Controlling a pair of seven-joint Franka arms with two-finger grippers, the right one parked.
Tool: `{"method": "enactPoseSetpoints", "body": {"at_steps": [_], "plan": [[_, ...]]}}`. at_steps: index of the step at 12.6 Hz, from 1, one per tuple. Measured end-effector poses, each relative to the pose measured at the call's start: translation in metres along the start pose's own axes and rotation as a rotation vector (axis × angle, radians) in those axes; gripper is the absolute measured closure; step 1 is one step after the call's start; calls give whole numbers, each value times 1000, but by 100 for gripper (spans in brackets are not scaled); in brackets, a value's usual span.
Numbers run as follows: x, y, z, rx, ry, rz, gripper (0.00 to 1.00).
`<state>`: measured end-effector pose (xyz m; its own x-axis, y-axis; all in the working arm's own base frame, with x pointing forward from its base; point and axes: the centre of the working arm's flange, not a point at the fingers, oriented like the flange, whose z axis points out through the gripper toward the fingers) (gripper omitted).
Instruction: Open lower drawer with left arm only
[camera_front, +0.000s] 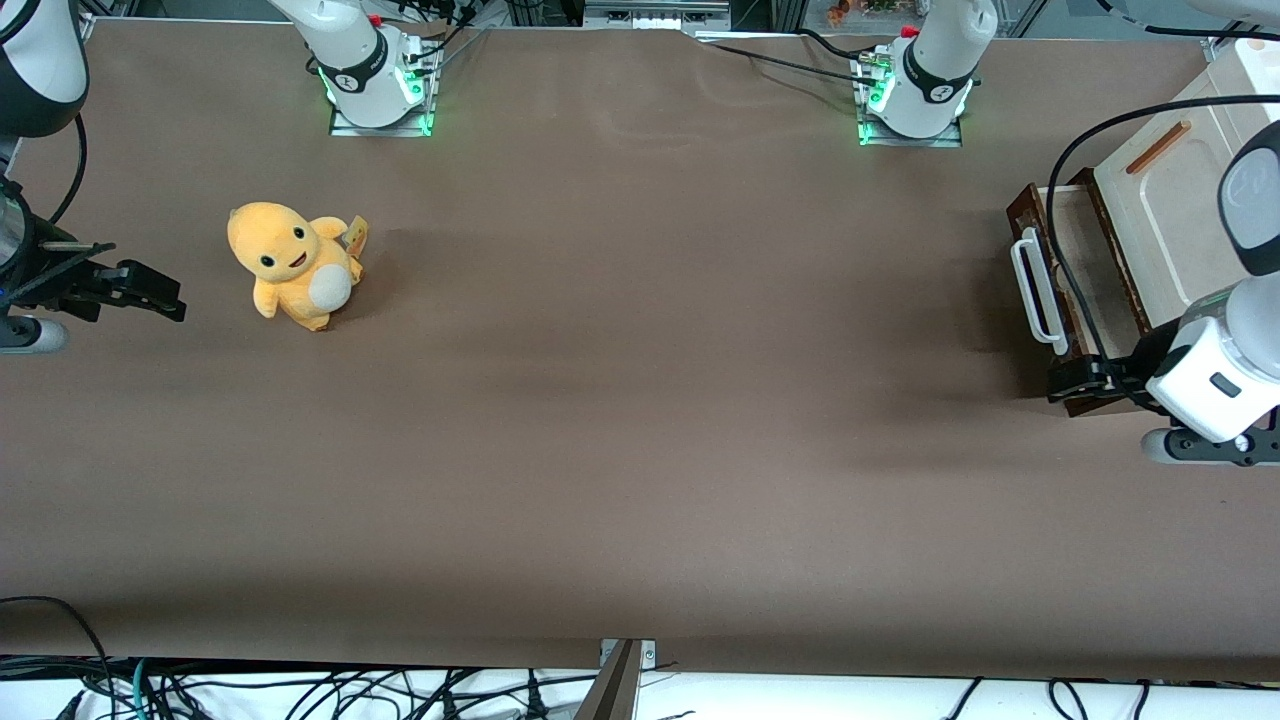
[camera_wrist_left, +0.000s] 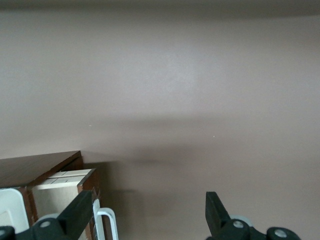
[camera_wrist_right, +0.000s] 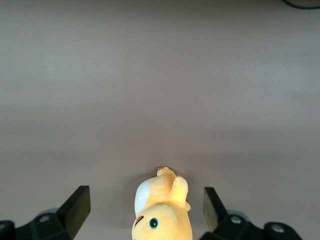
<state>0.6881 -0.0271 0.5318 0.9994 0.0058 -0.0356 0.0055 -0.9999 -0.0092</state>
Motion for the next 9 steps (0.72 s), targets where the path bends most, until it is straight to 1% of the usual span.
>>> {"method": "enactPoseSetpoints", "body": {"at_steps": [5, 7, 9], "plan": [[-3, 0, 13, -2, -12, 0, 0], [-1, 0, 19, -2, 2, -1, 0], [0, -1, 30, -2, -8, -2, 0]]}}
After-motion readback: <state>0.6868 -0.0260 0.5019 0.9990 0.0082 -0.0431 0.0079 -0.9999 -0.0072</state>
